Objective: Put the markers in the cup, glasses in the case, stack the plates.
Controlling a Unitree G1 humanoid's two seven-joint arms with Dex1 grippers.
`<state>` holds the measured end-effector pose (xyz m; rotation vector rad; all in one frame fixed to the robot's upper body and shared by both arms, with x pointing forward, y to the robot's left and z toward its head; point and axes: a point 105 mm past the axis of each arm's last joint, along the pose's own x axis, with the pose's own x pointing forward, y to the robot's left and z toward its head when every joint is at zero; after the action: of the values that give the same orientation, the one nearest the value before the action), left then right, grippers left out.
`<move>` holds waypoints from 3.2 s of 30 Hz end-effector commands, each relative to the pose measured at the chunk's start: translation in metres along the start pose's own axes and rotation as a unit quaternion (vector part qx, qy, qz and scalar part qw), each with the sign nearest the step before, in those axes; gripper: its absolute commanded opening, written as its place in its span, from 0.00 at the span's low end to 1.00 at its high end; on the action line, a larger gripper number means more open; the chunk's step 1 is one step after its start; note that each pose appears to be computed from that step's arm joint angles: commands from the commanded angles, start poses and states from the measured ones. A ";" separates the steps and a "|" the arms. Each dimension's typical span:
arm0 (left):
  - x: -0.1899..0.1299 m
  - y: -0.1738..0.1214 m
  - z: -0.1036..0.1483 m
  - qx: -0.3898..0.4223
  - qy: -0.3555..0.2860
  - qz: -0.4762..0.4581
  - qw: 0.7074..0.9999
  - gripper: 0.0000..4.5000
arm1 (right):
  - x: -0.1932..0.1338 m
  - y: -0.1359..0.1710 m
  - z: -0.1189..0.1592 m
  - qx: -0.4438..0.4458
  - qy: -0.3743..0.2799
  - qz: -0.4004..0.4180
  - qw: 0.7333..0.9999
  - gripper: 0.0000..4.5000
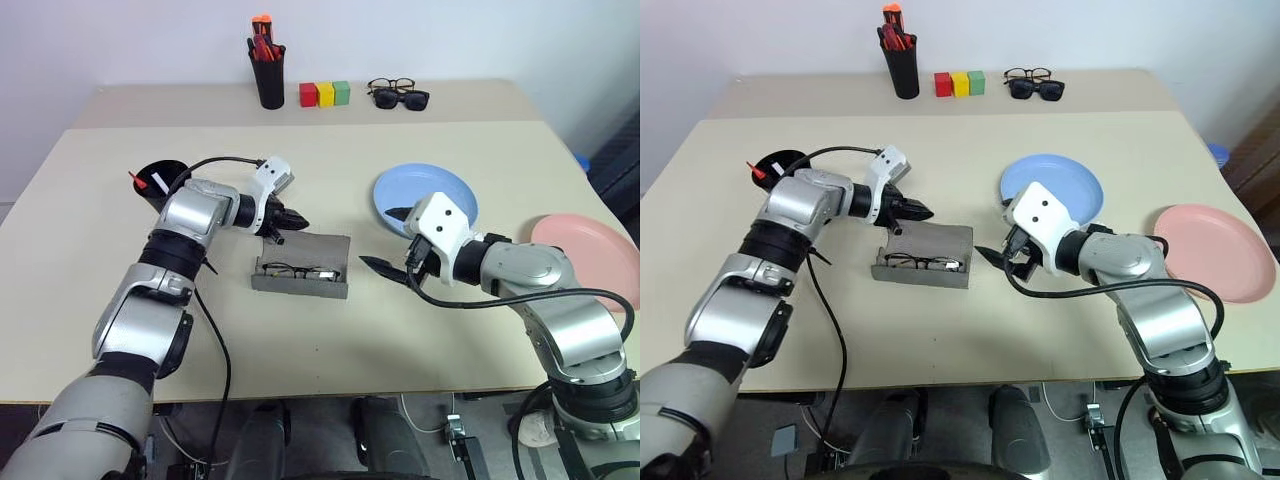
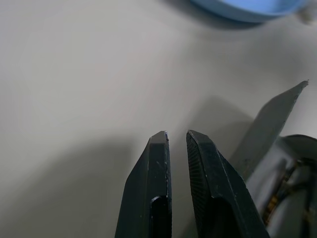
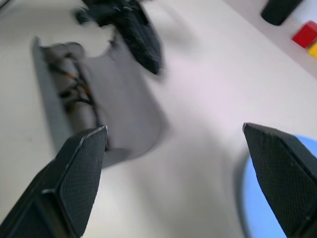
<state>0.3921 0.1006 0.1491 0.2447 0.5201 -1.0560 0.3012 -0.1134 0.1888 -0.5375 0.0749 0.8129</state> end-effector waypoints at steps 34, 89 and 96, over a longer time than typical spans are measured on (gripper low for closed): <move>-0.032 -0.074 0.008 0.172 -0.195 -0.020 0.965 0.11 | -0.042 -0.090 -0.027 -0.126 0.104 -0.231 0.959 0.00; -0.081 -0.048 -0.026 0.104 -0.222 0.111 0.963 0.11 | -0.180 -0.131 -0.126 -0.104 0.384 -0.377 0.837 0.53; -0.119 -0.037 -0.045 0.086 -0.223 0.231 0.943 0.11 | -0.107 -0.133 -0.088 -0.051 0.161 -0.326 0.930 0.75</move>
<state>0.3048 0.1808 0.1593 0.2147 0.0099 -0.7278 0.3290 -0.3206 0.1846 -0.8183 0.2618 -0.0080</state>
